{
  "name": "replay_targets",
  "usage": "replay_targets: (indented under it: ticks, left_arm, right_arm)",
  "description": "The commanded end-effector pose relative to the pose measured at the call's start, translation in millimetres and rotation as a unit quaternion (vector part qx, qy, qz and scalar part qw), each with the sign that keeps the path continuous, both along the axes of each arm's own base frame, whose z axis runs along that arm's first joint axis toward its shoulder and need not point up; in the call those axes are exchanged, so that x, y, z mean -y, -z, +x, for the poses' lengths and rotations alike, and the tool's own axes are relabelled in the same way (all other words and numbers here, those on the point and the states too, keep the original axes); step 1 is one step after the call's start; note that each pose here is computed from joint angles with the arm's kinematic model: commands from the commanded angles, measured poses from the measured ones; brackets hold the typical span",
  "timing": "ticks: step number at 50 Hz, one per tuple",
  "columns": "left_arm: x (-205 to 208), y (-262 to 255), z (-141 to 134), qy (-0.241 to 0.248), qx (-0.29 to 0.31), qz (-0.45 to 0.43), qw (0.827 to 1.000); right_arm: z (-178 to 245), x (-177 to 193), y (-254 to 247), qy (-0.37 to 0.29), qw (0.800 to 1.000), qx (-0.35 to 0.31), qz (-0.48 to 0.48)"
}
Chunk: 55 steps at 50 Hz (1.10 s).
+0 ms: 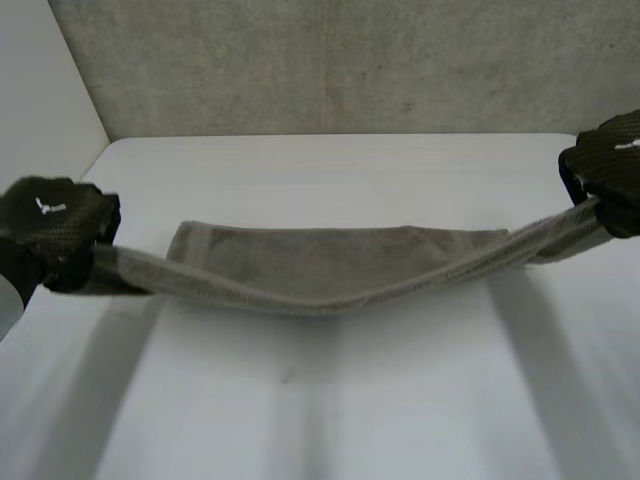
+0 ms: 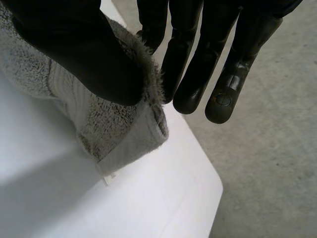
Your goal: Fold the towel.
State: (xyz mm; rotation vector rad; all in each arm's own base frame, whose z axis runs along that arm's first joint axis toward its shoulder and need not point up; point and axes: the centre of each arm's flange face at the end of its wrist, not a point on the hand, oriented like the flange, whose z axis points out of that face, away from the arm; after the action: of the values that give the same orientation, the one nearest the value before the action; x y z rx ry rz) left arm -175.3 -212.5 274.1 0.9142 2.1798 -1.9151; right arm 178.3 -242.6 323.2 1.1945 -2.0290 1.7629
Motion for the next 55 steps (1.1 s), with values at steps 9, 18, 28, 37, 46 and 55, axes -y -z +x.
replay_targets:
  ticks: [9, 18, 28, 37, 46, 55]
  left_arm:
    - [41.2, 74.6, -0.3, 0.005, 0.046, 0.078, 0.996]
    - [93.3, 90.6, -8.7, 0.007, 0.041, 0.063, 0.997]
    - [152.8, -21.5, -45.9, 0.019, -0.060, -0.155, 0.986]
    - [125.5, -140.2, -42.8, 0.017, -0.264, -0.277, 0.924]
    - [103.7, -50.4, -37.7, 0.006, -0.242, -0.143, 0.960]
    - [68.1, 72.8, -17.0, 0.034, -0.118, -0.002, 0.992]
  right_arm:
    - [6.7, 36.8, 98.3, 0.001, 0.987, -0.028, 0.158]
    - [23.8, 75.0, 126.0, 0.004, 0.990, -0.032, 0.137]
    - [42.5, 125.4, 9.2, 0.034, 0.984, 0.124, -0.122]
    - [33.7, 83.8, -101.2, -0.021, 0.922, 0.256, -0.291]
    - [24.7, 73.8, -14.5, -0.033, 0.983, 0.163, -0.081]
    - [5.6, 63.3, 87.4, -0.014, 0.997, 0.052, 0.055]
